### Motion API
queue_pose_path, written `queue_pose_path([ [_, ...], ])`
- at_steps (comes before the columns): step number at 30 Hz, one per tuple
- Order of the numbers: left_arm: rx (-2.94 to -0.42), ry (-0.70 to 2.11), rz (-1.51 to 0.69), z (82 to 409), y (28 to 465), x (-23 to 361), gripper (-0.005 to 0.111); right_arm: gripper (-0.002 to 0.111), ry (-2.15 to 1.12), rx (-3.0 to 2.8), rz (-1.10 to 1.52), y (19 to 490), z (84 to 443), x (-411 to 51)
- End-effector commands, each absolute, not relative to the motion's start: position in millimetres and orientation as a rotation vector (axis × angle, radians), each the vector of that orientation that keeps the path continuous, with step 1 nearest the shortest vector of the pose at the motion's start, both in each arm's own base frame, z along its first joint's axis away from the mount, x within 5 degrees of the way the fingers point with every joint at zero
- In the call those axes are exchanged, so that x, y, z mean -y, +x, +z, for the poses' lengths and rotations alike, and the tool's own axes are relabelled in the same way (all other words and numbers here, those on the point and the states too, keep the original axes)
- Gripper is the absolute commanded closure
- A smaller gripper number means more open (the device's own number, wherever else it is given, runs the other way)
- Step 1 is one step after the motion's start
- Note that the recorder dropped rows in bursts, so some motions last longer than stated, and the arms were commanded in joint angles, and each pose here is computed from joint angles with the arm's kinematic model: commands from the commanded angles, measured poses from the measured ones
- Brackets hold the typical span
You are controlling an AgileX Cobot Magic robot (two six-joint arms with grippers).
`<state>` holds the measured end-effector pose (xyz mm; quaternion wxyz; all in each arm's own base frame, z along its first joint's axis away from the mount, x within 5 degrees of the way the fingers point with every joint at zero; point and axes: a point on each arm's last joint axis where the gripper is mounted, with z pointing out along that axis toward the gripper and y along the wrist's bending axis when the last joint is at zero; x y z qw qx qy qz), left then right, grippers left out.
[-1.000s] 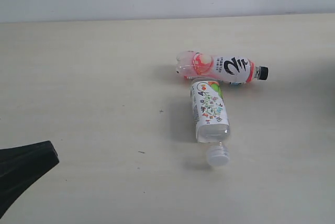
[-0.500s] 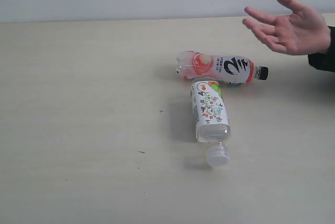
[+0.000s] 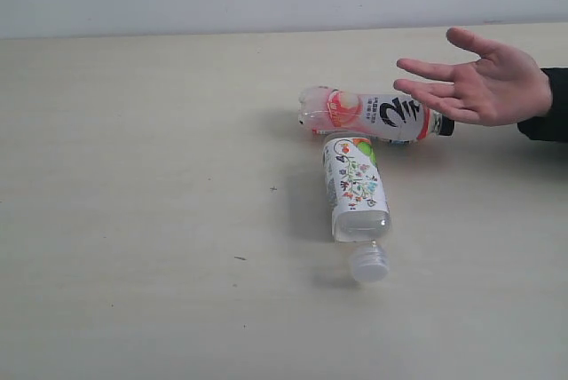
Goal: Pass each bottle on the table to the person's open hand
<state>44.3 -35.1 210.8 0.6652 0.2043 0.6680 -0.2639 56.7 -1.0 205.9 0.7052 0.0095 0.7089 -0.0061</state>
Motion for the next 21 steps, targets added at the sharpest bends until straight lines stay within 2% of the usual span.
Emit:
queue_pose_path([
  [1, -1.563, 0.242, -0.408, 206, 52, 22, 0.107, 0.108, 0.022, -1.572, -0.022, 56, 205, 1],
  [4, -1.582, 0.054, -0.349, 205, 55, 14, 0.107, 0.108, 0.022, -1.572, -0.022, 56, 205, 1],
  [10, -1.651, -0.098, -0.184, 198, 56, 3, 0.107, 0.108, 0.022, -1.572, -0.022, 56, 205, 1],
  [21, -1.651, -0.123, -0.155, 198, 56, 1, 0.107, 0.108, 0.022, -1.572, -0.022, 56, 205, 1],
])
